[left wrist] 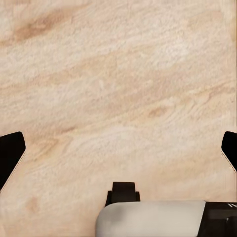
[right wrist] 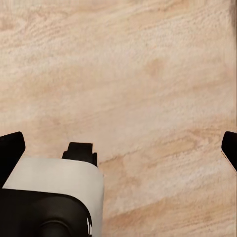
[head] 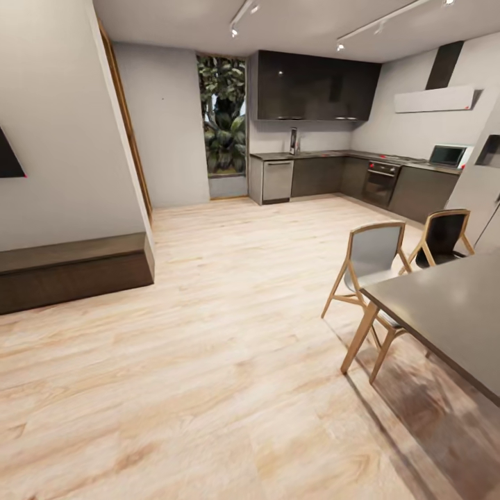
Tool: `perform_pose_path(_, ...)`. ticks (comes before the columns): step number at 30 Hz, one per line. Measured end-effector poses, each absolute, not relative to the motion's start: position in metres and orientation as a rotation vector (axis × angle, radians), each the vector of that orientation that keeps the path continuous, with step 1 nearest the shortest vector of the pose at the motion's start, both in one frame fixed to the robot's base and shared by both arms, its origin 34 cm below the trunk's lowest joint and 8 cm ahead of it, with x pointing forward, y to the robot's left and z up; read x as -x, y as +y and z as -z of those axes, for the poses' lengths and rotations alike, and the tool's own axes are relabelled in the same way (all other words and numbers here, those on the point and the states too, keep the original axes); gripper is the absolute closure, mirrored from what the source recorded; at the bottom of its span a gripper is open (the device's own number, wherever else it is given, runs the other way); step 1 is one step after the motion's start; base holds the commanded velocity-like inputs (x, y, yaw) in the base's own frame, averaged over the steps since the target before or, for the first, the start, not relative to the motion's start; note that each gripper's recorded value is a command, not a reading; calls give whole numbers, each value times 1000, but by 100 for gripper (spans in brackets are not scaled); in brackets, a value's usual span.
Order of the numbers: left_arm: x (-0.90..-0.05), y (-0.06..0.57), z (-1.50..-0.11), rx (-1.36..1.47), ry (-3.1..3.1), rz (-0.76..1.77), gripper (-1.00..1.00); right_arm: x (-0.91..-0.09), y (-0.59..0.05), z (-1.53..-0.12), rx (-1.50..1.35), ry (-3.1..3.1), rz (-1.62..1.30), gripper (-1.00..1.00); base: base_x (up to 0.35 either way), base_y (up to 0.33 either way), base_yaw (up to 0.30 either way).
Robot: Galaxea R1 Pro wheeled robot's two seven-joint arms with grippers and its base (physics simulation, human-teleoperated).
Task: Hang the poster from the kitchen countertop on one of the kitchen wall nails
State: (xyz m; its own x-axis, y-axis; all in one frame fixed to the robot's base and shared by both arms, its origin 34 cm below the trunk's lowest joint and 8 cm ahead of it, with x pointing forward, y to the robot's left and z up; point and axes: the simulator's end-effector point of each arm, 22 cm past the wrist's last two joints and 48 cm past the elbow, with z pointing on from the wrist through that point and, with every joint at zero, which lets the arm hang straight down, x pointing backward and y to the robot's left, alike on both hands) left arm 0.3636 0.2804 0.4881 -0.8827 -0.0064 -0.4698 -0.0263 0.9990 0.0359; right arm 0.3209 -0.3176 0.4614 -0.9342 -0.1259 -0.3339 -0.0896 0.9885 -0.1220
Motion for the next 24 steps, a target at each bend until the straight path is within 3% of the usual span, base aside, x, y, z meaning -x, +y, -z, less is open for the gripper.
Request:
perform_pose_path(12,-363,281,-488,25,2652,-57,-100,-321,-318,-461,156,2786,149,-100,337,18,0)
perform_pose_path(24,-364,281,-488,25,2652,-57,-100,-321,-318,-461,158,2786,149,-100,336,134,0)
